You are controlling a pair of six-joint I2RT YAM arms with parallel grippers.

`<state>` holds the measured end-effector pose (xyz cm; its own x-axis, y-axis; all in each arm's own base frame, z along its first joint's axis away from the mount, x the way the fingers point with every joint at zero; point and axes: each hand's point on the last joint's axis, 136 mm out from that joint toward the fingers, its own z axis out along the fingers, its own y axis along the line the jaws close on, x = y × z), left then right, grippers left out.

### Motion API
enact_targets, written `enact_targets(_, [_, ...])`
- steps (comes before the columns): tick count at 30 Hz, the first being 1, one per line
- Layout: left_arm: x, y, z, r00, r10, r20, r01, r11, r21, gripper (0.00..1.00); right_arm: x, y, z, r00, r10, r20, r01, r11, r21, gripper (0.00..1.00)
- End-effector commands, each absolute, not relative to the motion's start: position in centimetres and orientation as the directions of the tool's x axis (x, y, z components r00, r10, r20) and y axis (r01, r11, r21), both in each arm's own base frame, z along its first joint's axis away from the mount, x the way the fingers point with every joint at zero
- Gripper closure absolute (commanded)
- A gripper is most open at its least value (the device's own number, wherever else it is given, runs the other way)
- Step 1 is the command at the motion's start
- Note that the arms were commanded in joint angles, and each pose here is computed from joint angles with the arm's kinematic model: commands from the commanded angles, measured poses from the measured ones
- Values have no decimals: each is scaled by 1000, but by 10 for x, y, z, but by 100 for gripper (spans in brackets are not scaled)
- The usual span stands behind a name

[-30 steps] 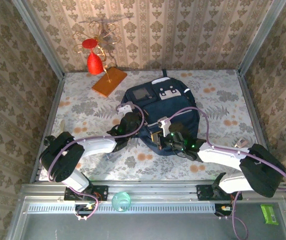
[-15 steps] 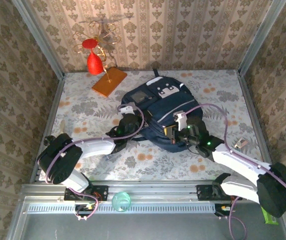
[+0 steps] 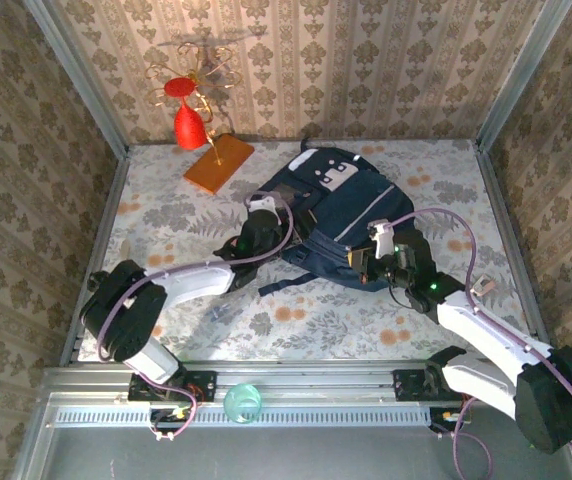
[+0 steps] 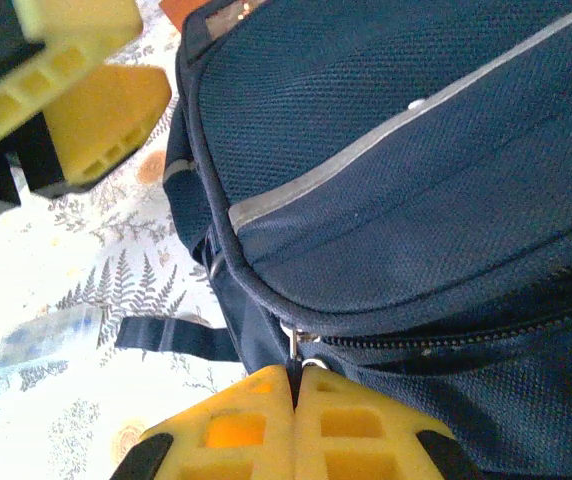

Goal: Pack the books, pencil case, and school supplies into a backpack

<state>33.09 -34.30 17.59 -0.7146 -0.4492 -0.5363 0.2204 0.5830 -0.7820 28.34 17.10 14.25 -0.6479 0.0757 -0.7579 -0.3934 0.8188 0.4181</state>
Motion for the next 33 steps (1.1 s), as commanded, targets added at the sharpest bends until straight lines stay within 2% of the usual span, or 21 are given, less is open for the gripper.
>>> enact_targets(1, [329,-356,166,-760,-356,-545,259,602,-755,48,282,174,142,-644,75,-761,-415,802,430,100])
enact_targets(5, [333,-361,157,-774,-337,-536,252,613,-749,48,281,175,142,-646,76,-760,-417,799,434,100])
enact_targets(7, [335,-365,156,-777,-329,-538,255,616,-745,52,280,176,142,-649,77,-757,-421,792,442,100])
enact_targets(9, [335,-372,154,-788,-309,-532,267,608,-748,61,279,179,141,-654,83,-752,-426,781,456,100])
enact_targets(13, [331,-380,151,-798,-304,-520,271,590,-761,87,277,184,139,-655,92,-750,-432,769,471,100])
enact_targets(16, [330,-382,148,-797,-308,-519,268,589,-762,100,275,193,139,-650,80,-756,-449,762,466,100])
enact_targets(33, [321,-382,166,-776,-347,-527,267,576,-772,100,281,238,150,-573,54,-818,-516,751,411,100])
